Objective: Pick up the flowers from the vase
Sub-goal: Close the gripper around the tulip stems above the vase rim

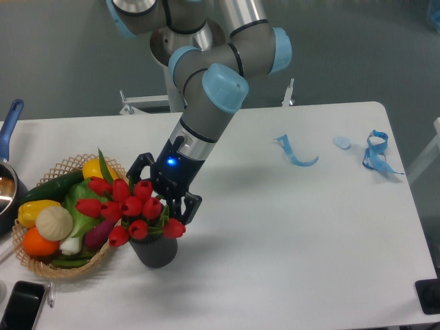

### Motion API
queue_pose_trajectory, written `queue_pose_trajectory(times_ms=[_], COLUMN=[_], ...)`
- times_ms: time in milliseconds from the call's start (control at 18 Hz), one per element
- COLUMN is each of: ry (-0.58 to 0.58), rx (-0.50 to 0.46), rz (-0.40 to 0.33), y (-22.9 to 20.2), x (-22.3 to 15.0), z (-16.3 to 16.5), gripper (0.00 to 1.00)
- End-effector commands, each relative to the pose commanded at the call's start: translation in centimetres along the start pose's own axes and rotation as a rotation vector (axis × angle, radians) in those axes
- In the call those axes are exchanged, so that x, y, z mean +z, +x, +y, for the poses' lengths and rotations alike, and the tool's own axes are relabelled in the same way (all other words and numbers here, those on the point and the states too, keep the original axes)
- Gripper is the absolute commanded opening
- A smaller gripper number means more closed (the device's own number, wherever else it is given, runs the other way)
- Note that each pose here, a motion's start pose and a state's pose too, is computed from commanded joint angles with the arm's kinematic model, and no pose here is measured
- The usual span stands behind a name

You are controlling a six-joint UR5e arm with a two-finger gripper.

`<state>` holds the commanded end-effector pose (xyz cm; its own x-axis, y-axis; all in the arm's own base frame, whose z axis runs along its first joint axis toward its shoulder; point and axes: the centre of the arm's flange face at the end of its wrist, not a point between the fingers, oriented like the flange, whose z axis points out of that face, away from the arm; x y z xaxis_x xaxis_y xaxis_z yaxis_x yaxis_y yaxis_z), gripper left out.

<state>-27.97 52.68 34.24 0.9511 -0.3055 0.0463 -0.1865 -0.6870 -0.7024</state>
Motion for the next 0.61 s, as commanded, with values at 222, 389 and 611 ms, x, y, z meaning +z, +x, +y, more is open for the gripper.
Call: queue_pose_trajectory(times_ms=[222, 389, 611], ry=[-0.001, -0.001, 0.0], rx=[0.001, 0.001, 0.002], rz=[0.001, 0.001, 0.0], y=[0.09, 0.15, 0.32], x=[0.01, -0.02, -0.11], z=[0.07, 0.08, 0.09], gripper=[0.55, 0.49, 0.47])
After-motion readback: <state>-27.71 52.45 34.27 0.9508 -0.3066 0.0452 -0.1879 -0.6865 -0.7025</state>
